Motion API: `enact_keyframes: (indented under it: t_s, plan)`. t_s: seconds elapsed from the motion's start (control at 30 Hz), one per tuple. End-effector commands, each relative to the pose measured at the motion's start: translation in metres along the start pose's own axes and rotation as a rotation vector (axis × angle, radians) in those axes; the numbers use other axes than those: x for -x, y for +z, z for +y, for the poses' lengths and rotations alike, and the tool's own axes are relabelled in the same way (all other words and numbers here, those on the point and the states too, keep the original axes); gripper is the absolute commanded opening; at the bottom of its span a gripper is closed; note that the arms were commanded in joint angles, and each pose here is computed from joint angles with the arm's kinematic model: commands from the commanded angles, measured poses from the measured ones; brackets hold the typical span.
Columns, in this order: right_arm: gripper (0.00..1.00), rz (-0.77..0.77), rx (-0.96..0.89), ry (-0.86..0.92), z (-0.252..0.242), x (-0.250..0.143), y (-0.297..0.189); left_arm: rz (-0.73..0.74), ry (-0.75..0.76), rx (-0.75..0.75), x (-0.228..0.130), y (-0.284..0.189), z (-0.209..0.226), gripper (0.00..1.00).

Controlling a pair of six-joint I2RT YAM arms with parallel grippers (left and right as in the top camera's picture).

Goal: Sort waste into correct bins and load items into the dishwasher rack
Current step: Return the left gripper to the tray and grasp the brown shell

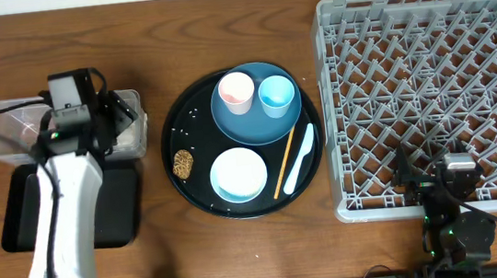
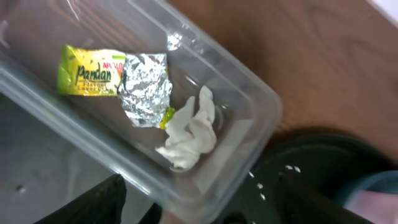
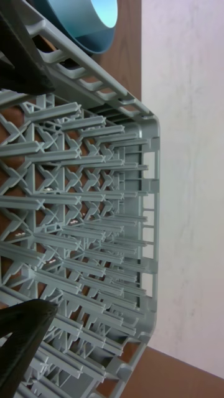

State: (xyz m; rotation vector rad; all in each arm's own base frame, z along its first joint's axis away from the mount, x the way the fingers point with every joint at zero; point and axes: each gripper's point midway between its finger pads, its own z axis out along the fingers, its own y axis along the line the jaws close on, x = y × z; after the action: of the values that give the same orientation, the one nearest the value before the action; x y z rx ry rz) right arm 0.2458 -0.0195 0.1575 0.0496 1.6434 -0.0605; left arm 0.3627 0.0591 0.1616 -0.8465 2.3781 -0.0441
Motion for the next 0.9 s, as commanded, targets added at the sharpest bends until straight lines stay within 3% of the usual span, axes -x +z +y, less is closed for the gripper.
enact_keyframes:
  t_s: [0.0, 0.2, 0.4, 0.47, 0.53, 0.67, 0.87]
  plan:
    - [0.99, 0.000, 0.011, -0.009, 0.003, 0.000, 0.000, -0.051, 0.019, -0.065, 0.004, -0.042, -0.011, 0.74]
    - [0.99, 0.000, 0.011, -0.009, 0.003, 0.000, 0.000, 0.126, 0.123, -0.092, -0.059, -0.074, -0.017, 0.74]
    - [0.99, 0.000, 0.011, -0.009, 0.003, 0.000, 0.000, 0.316, 0.265, -0.039, -0.119, -0.073, -0.017, 0.74]
    - [0.99, 0.000, 0.011, -0.009, 0.003, 0.000, 0.000, 0.348, 0.303, -0.035, -0.131, -0.070, -0.020, 0.82]
    - [0.99, 0.000, 0.011, -0.009, 0.003, 0.000, 0.000, 0.371, 0.334, -0.034, -0.140, -0.067, -0.025, 1.00]
    - [0.99, 0.000, 0.011, -0.009, 0.003, 0.000, 0.000, 0.390, 0.378, -0.034, -0.149, -0.059, -0.034, 0.98]
    - [0.99, 0.000, 0.011, -0.009, 0.003, 0.000, 0.000, 0.399, 0.437, 0.002, -0.157, -0.039, -0.040, 0.62]
